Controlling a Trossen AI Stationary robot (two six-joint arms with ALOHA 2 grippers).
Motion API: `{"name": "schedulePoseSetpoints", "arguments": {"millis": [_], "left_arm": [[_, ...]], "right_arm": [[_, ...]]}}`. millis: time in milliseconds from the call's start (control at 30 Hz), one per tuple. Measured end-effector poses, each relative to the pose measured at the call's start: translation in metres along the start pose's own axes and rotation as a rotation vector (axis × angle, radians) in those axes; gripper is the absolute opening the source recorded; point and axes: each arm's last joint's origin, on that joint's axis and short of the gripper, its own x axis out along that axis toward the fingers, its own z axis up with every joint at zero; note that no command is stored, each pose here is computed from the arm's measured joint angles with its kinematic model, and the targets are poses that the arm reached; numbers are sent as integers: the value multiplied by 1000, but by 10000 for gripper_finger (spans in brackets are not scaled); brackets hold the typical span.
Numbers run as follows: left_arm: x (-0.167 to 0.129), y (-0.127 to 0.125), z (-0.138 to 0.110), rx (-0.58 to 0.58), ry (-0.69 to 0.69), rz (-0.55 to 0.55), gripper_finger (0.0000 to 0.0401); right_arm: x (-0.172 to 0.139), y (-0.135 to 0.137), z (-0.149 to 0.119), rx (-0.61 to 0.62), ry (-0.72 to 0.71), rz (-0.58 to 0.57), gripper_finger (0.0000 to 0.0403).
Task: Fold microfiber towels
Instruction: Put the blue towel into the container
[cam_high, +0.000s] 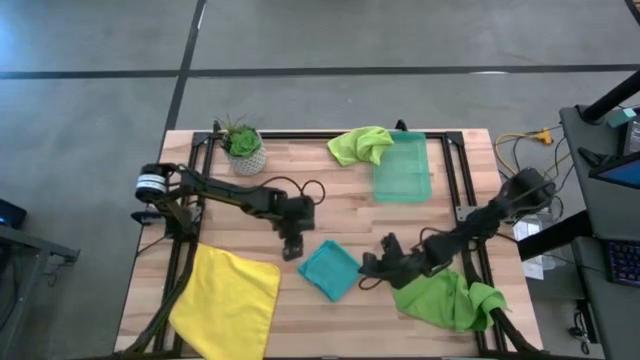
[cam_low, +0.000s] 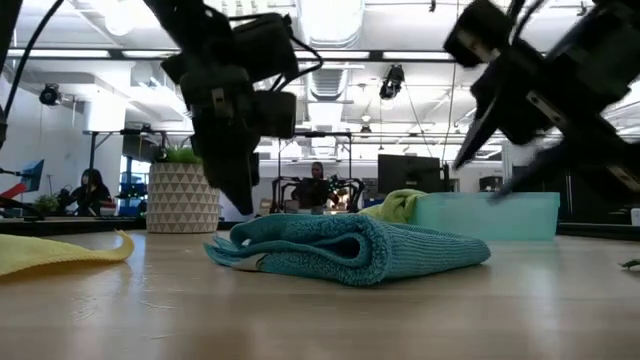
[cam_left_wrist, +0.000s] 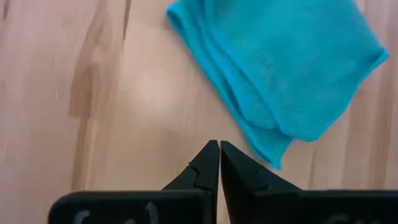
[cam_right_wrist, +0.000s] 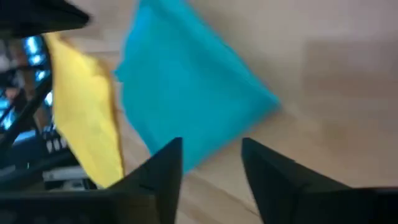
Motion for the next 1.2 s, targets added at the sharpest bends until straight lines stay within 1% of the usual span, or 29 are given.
{"name": "schedulePoseSetpoints", "arguments": {"millis": [133,200,300,433,700,900,1033,1200], "left_arm": [[3,-2,1,15,-41,-19,0],[4,-3,1,26,-62,-28,0],[6,-5,1,36,-74,-36,0],[12,-7,-6,24,-58,-42,0],[18,-18,-16,57,-20,-52,0],[34,-18,-20,55,24,-60,0],[48,-16,-22,20,76,-120,0],[55,-15,-22,-3,102,-153,0]], "right_arm": [[10,-3,-14,59,13,-21,215],[14,-2,-19,69,26,-29,230],[22,-3,-20,78,39,-61,241],[31,-3,-16,92,22,-81,243],[44,0,2,126,-8,-98,240],[49,3,17,102,-44,-104,240],[52,5,26,71,-64,-109,240],[54,8,33,0,-74,-105,231]]}}
